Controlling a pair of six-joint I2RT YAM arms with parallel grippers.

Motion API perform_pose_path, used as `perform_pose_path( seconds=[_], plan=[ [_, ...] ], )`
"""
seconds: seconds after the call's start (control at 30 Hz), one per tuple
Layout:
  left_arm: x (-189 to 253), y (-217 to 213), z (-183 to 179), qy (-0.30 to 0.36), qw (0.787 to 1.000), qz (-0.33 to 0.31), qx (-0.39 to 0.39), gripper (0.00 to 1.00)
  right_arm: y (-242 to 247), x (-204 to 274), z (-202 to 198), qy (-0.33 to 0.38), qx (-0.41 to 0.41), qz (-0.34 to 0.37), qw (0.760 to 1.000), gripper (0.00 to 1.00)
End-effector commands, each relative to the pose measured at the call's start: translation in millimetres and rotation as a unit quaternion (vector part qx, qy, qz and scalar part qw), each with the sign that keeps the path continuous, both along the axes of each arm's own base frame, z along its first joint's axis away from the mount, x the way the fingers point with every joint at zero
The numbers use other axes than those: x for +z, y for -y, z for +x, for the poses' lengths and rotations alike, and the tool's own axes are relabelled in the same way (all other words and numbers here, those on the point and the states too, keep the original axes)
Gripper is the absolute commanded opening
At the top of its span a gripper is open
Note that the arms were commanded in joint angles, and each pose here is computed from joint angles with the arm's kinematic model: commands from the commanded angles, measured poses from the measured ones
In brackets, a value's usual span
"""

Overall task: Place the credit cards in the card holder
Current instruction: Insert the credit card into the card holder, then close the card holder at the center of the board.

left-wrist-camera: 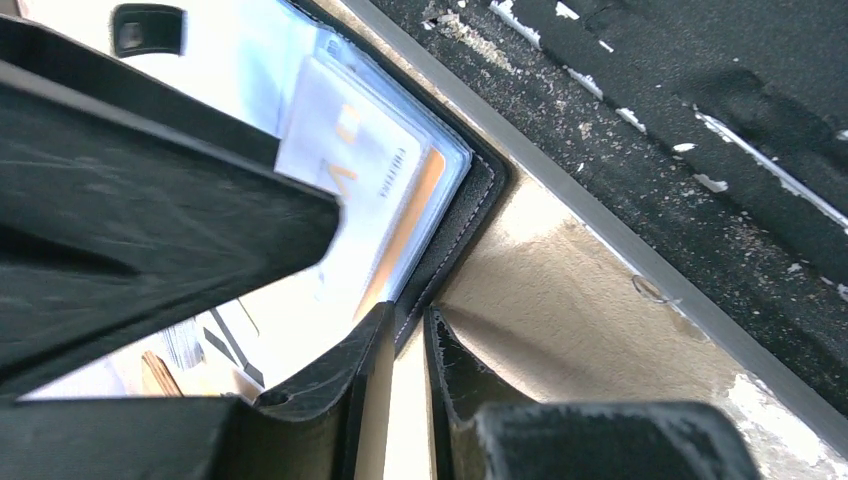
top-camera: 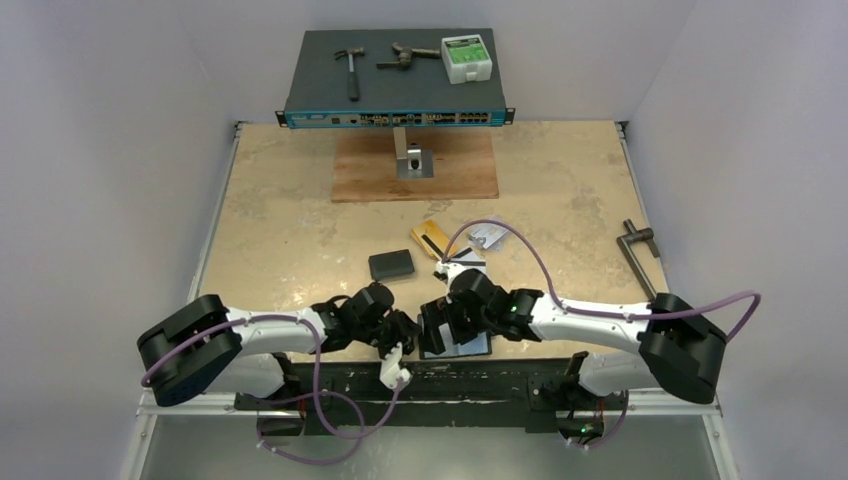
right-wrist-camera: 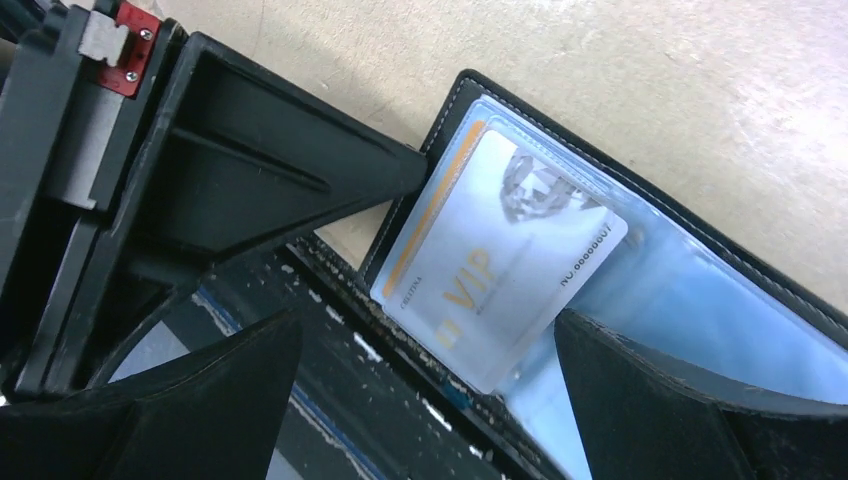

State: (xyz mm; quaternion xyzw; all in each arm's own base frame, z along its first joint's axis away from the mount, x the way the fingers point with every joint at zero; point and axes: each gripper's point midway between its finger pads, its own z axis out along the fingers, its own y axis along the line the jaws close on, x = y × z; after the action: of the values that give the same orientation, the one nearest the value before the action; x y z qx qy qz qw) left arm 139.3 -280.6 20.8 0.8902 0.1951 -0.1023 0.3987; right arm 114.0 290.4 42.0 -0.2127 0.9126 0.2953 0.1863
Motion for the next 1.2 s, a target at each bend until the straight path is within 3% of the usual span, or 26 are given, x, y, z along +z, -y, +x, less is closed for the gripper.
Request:
perform_pose_path(
  seconds=[0.0,0.17,0.5,0.83,1.17],
  plan=[
    [6.3,2.2,-6.0,-0.003,1.000,-0.019,-0.008,0.16,5.4,30.1,8.0,0.003,-0.020,0.011,1.000,0.99],
    [5.6,-1.0,-5.5,-0.002,1.000,-0.013,-0.004,0.15,24.7,28.4,9.8,-0.007,-0.047,-0.016,0.999,0.99],
    [6.1,-4.4,-3.9,-0.002,1.000,-0.010,0.009,0.14,98.5,20.0,24.6,0.009,-0.210,-0.113,0.971,0.99],
    [9.7,-6.2,3.8,-0.019,0.999,0.015,0.041,0.14,119.6,19.3,30.2,0.020,-0.264,-0.148,0.953,0.98],
    [9.1,-11.7,6.1,-0.033,0.997,0.047,0.057,0.14,131.9,25.6,27.3,0.020,-0.287,-0.158,0.945,0.88]
  ],
)
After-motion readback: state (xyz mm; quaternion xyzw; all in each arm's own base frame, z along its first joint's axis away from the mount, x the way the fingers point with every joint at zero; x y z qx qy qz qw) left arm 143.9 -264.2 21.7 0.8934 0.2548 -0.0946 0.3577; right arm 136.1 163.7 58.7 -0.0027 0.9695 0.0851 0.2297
